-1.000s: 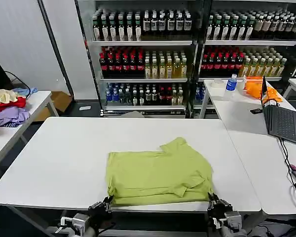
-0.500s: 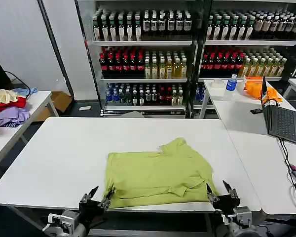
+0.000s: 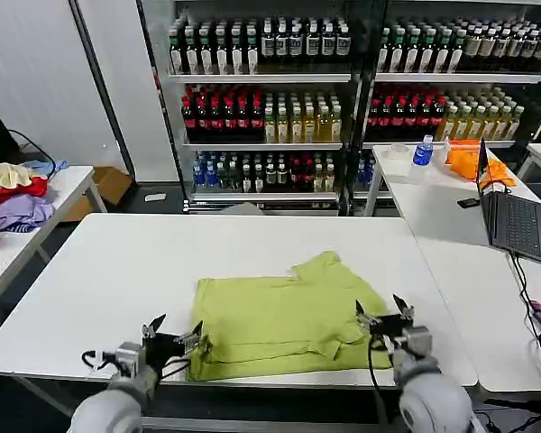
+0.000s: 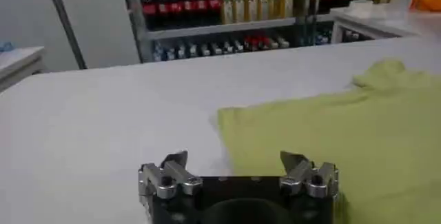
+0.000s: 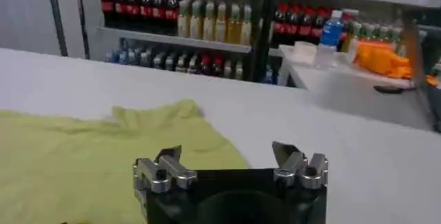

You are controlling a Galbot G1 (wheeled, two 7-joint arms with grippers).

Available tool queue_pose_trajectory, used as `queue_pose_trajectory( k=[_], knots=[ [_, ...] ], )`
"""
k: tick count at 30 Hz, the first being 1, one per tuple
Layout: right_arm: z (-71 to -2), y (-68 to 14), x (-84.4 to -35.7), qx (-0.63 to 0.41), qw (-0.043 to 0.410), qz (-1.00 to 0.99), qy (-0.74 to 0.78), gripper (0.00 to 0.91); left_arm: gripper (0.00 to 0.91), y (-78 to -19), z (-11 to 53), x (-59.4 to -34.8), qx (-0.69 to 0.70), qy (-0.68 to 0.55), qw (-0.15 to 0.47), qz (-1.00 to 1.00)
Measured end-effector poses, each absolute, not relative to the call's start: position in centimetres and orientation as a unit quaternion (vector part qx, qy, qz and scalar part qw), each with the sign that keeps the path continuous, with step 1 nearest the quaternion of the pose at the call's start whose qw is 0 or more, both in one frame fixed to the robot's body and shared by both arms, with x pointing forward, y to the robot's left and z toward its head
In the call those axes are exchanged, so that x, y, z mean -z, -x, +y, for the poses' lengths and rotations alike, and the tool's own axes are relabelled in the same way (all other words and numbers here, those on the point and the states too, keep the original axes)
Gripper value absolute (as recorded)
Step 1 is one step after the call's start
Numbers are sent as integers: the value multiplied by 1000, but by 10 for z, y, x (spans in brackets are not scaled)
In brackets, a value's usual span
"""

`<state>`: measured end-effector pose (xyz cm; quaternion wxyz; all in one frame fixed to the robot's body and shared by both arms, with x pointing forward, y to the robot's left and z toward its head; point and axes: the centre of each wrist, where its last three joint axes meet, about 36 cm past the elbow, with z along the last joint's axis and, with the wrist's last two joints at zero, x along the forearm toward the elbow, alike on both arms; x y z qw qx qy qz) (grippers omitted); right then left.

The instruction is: Fold and organize the clothes.

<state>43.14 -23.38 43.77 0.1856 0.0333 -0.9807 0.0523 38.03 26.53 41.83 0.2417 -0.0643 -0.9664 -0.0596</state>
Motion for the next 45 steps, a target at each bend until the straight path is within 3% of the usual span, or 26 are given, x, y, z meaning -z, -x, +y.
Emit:
queue_pose_trajectory(
  k=[10,23,24,26,27,28,30,32,45],
  knots=[
    [-215,-512,-428,-44,202,-978,-36,907,907,-448,261,-397,58,64,262,-961],
    [-189,-583,-418,-23,238,-970,-34,907,887,-506,257,-389,67,66,272,-958],
    [-187,-585,-415,-21,243,-969,-35,907,433,-507,257,-389,66,67,273,-957],
    [-183,-589,-412,-18,251,-967,-36,907,50,-510,258,-389,66,67,274,-957],
    [-182,-592,-410,-16,254,-966,-36,907,20,-511,258,-389,65,68,274,-957],
    [-181,-594,-409,-13,258,-965,-36,867,20,-512,259,-389,65,69,274,-957],
    [-178,-597,-404,-7,266,-963,-37,272,20,-513,260,-390,65,71,274,-957],
    [-176,-599,-401,-4,271,-962,-38,10,20,-514,260,-390,64,72,274,-957],
    [-177,-600,-394,5,276,-960,-38,0,20,-511,263,-390,53,87,278,-955]
  ],
)
